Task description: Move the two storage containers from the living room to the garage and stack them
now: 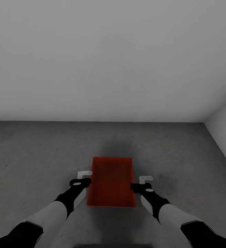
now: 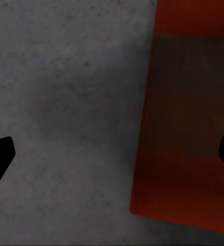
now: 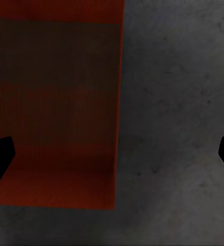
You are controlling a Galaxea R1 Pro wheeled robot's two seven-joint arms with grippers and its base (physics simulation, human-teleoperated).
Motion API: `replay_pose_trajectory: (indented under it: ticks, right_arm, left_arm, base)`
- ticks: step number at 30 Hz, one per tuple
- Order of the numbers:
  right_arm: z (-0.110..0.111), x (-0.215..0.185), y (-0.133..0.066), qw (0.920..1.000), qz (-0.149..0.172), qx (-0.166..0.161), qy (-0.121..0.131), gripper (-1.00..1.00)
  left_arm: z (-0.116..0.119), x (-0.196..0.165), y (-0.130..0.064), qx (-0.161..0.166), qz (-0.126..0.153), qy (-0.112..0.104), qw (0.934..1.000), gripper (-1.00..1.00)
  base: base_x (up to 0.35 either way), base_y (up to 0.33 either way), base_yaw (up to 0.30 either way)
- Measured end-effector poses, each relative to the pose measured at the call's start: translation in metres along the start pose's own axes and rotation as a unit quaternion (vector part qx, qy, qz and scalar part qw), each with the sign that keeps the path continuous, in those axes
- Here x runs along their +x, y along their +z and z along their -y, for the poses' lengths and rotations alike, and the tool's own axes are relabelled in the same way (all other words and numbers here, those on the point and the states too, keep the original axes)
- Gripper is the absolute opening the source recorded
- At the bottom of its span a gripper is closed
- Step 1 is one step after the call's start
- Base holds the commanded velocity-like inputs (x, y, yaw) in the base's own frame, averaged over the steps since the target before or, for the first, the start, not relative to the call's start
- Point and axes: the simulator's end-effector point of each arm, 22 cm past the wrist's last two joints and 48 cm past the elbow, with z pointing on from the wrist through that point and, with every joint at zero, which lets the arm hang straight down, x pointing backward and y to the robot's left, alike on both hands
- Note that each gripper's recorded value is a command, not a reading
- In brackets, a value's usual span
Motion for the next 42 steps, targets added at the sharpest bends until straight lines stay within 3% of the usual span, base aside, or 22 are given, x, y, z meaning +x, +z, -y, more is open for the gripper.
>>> replay_pose_trajectory:
  ticks: [42]
  right_arm:
    - [0.000,-0.020,-0.056,1.0000,-0.001,0.000,0.000,1.00]
  left_arm:
    - [-0.012,-0.019,-0.055,-0.002,-0.002,0.000,1.0000,1.00]
  base:
    - [0.000,0.000,0.000]
